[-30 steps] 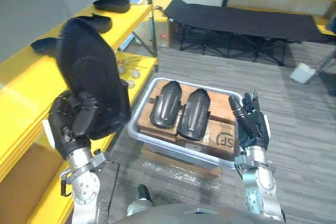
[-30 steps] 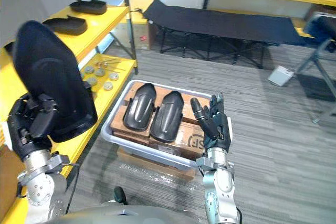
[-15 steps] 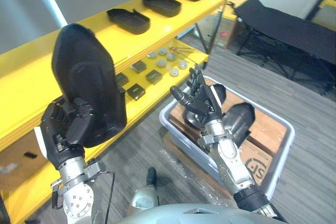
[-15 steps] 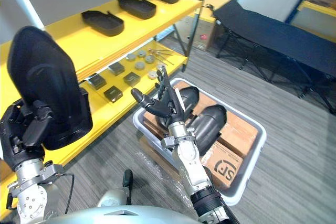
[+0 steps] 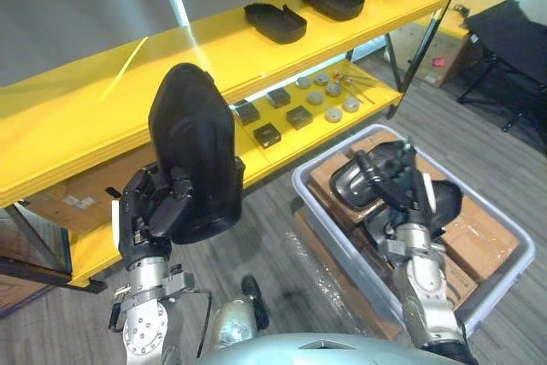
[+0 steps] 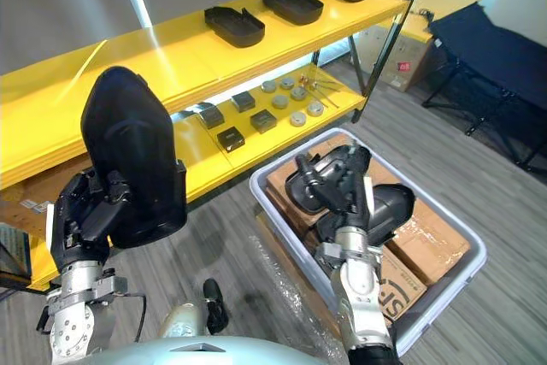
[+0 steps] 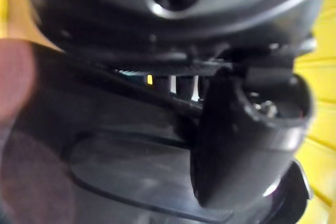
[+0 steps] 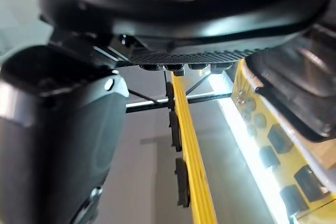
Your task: Walk over and take three plastic housings, then place them on the shelf
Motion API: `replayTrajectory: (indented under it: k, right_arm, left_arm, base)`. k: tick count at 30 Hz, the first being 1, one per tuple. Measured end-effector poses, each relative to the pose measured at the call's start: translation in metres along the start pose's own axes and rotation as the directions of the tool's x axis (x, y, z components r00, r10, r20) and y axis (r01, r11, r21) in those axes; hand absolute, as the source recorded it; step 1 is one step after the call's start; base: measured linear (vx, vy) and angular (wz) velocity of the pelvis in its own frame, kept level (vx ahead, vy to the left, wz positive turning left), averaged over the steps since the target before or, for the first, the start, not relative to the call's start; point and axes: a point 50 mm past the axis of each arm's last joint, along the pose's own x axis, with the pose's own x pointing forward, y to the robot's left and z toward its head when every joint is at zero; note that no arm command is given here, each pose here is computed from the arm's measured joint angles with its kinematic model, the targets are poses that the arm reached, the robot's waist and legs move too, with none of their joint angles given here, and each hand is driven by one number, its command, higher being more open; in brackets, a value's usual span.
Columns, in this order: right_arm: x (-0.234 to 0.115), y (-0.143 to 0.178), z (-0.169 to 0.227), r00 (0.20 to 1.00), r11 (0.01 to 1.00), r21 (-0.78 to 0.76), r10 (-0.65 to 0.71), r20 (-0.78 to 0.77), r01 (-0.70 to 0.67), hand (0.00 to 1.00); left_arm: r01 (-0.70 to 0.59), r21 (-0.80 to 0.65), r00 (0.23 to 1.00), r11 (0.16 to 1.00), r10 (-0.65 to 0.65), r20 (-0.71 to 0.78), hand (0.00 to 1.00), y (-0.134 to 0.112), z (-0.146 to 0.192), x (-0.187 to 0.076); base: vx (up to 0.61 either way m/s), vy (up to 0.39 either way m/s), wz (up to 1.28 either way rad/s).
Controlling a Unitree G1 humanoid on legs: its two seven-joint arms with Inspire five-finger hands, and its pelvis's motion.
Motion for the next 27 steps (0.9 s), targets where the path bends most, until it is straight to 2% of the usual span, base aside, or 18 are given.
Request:
replayTrajectory:
  k: [5,8,13,16,21,27]
  right_arm:
    - [-0.004,0.005,-0.001,1.0,0.998,0.06,-0.017,0.018,0.016,1.0]
    - [-0.001,0.015,0.003,0.998,0.997,0.076,0.029,0.048,-0.033,1.0]
    - [-0.001,0.048,0.003,0.966,0.963,0.094,0.249,0.064,-0.254,1.0]
    - [-0.004,0.059,0.002,0.946,0.944,0.077,0.318,0.053,-0.322,1.0]
    - [-0.006,0.054,-0.004,0.954,0.952,0.064,0.299,0.009,-0.299,1.0]
    - [-0.008,0.034,-0.01,0.981,0.979,0.07,0.194,-0.023,-0.192,1.0]
  left_arm:
    - [0.041,-0.01,0.999,0.999,-0.041,0.03,0.0,-0.004,0.005,0.01]
    - [0.025,-0.016,0.999,1.0,-0.024,0.033,0.0,-0.004,0.005,0.012]
    - [-0.099,0.013,0.993,0.995,0.099,-0.061,0.0,0.008,-0.005,0.0]
    - [-0.134,0.006,0.985,0.991,0.134,-0.105,0.0,0.012,-0.01,-0.01]
    - [-0.167,-0.037,0.964,0.985,0.155,-0.217,0.0,0.012,-0.029,-0.023]
    - [-0.084,-0.083,0.979,0.993,0.067,-0.195,0.0,-0.001,-0.029,-0.022]
  base:
    - [0.03,0.059,-0.01]
    - [0.03,0.069,0.06]
    - [-0.05,-0.018,0.17]
    - [-0.16,-0.059,0.53]
    - [-0.13,-0.092,0.56]
    - [0.03,0.039,0.55]
